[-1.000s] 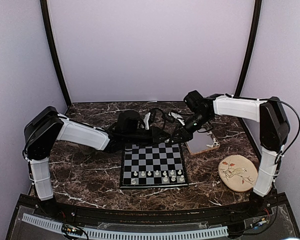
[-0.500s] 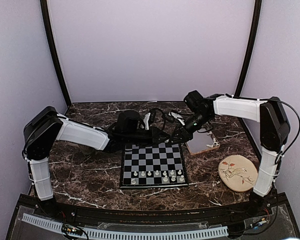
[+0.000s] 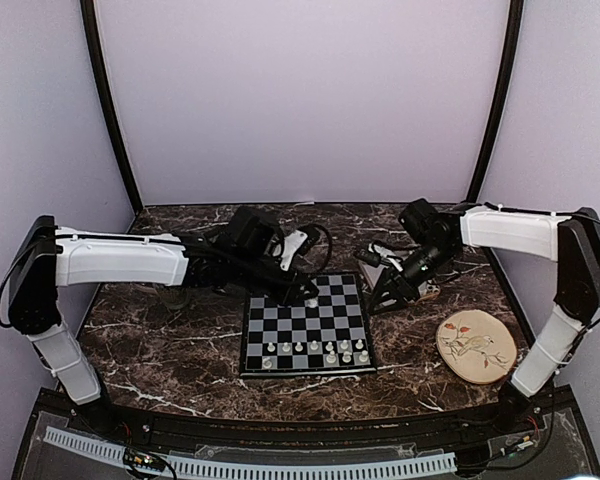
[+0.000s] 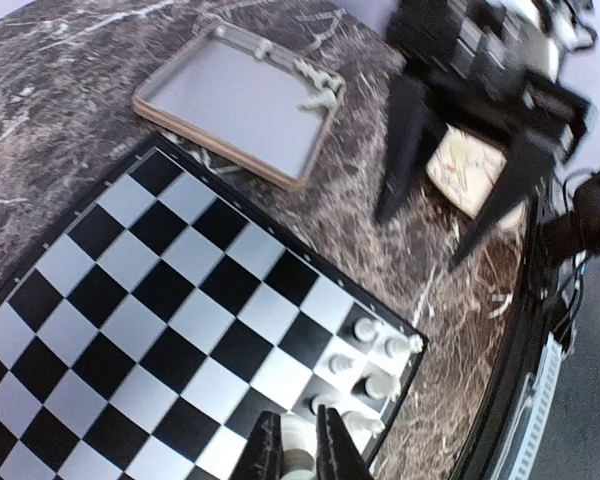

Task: Set up the chess pieces on the board
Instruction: Place the queen at e1.

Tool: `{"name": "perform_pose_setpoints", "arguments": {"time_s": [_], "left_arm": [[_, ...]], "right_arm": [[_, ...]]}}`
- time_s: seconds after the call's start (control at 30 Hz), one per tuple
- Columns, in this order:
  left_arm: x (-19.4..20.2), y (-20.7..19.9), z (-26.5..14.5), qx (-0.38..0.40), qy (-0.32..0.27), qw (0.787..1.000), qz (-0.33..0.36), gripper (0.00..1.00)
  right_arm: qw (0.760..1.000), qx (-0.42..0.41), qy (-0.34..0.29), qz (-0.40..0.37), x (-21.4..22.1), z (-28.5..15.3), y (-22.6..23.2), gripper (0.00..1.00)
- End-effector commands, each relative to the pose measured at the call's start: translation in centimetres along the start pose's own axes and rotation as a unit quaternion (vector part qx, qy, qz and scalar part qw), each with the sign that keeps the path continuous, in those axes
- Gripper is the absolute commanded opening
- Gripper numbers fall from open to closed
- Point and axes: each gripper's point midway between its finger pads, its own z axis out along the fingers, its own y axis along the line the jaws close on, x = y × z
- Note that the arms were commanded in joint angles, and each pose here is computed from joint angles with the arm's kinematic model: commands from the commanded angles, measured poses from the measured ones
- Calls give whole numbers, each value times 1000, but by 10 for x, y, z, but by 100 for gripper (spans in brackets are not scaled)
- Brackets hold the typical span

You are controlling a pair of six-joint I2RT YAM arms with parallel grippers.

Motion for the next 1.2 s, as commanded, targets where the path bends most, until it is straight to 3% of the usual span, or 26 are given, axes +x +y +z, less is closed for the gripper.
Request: {"name": "perform_pose_setpoints", "arguments": {"time_s": [0.0,0.23,0.47,1.17], "left_arm": [[56,-24,-8,-12,116,981,154,6],[84,-52,4,10,145,967,211,6],[106,-54,23,11,168,957,236,7],[109,-48,48,0,164,956,241,8]], "right_arm": [[1000,8,-20,-1,-1,-9,-8,45],[1000,9,-20,3,1,-8,-11,45],[1000,14,-22,-1,0,-10,-12,44],[1000,11,-16,1,2,-8,-13,44]]}}
